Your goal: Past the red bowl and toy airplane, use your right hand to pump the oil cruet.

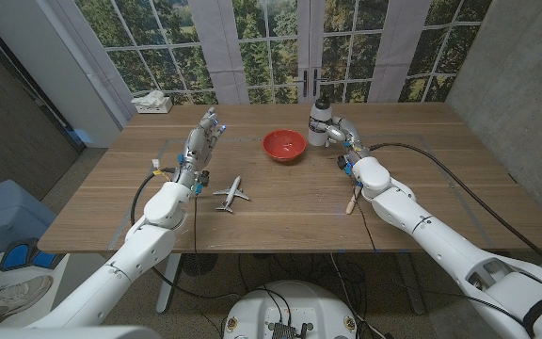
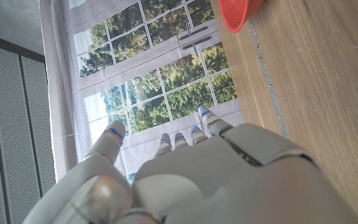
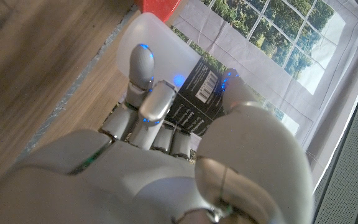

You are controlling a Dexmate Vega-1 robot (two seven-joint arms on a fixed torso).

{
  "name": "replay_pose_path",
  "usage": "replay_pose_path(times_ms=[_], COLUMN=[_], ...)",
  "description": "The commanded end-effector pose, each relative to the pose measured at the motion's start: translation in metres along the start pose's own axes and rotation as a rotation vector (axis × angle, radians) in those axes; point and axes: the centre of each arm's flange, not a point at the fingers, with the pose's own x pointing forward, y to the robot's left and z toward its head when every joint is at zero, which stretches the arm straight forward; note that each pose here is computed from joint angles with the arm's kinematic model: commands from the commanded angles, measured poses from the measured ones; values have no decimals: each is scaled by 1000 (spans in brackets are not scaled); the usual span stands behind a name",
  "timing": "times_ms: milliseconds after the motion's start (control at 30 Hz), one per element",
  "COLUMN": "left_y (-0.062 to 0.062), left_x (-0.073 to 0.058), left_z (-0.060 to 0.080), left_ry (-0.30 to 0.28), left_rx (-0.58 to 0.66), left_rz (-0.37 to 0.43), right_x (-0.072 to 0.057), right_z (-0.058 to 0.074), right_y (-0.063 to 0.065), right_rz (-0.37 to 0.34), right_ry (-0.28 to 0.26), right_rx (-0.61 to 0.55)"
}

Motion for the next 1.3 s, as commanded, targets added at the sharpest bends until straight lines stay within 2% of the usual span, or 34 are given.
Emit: replay_pose_path(times_ms=[33,533,1300], left_y=[2,1,3], left_x=[-3,-2,-1], left_z=[0,0,-2], left_ry=[-2,-2,-6], left_rx=[-1,-3,-8], left_rz=[0,-10,-5], right_x=[2,0,15], right_z=[8,33,63], right_y=[5,4,17], right_rz=[0,-29,-18], right_ry=[-5,-9,12], right_rx=[-77,-311,-691])
